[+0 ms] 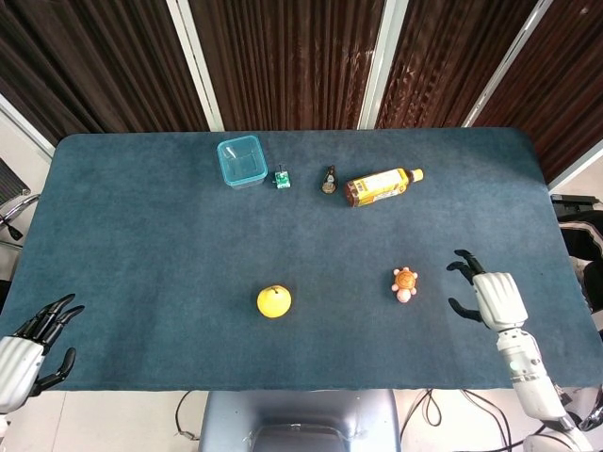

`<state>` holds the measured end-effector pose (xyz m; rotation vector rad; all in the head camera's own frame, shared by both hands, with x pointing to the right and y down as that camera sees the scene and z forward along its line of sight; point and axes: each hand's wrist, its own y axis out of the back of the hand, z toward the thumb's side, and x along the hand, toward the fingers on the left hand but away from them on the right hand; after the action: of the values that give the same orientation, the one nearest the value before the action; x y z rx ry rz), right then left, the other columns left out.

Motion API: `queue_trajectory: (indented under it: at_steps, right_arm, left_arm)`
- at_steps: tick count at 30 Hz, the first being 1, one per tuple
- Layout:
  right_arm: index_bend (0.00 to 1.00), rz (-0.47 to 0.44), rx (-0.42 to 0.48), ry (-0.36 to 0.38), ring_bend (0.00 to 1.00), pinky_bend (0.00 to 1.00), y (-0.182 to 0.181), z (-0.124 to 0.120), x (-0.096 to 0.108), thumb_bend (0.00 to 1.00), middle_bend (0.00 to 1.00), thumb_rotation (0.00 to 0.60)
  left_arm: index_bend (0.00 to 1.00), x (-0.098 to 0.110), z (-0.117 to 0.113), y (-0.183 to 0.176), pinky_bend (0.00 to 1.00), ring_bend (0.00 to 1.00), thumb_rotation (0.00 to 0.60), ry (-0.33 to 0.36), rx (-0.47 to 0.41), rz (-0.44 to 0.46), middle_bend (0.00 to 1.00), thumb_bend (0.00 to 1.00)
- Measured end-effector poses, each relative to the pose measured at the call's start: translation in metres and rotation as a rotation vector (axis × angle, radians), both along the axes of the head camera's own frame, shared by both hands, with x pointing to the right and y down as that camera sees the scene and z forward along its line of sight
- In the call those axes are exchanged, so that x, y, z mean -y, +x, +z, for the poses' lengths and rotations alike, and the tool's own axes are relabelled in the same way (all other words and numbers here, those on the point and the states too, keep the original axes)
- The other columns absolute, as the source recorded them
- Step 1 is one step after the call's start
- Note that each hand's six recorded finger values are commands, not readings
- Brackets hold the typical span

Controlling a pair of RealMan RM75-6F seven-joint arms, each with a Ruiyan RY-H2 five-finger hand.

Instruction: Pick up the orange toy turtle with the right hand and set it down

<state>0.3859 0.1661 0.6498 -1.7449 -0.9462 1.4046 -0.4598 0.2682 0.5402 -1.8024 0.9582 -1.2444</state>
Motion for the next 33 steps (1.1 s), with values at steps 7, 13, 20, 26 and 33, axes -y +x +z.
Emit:
queue_trajectory:
  at_steps: [7,13,20,26,33]
  right_arm:
    - [0.40,0.010,-0.004,-0.078,0.87,1.00,-0.012,0.041,0.009,0.34,0.27,0.600]
    - [0.35,0.020,0.011,-0.107,0.87,1.00,-0.022,0.062,0.013,0.34,0.28,0.600]
    - [0.39,0.008,0.040,-0.132,0.87,1.00,-0.037,0.080,0.013,0.33,0.30,0.600]
    - [0.41,-0.002,0.054,-0.151,0.88,1.00,-0.046,0.092,0.014,0.33,0.32,0.600]
    - [0.46,-0.018,0.084,-0.160,0.90,1.00,-0.057,0.099,0.013,0.33,0.35,0.600]
  left_arm:
    - [0.16,0.000,-0.004,-0.005,0.35,0.13,0.600,0.003,-0.020,-0.014,0.07,0.52]
    - [0.16,0.001,-0.007,-0.009,0.35,0.13,0.600,0.005,-0.036,-0.027,0.07,0.52]
    - [0.17,0.001,-0.010,-0.012,0.35,0.13,0.600,0.005,-0.054,-0.036,0.07,0.52]
    - [0.17,0.000,-0.014,-0.017,0.36,0.14,0.600,0.013,-0.063,-0.051,0.08,0.52]
    - [0.18,-0.001,-0.014,-0.016,0.36,0.14,0.600,0.012,-0.066,-0.043,0.08,0.52]
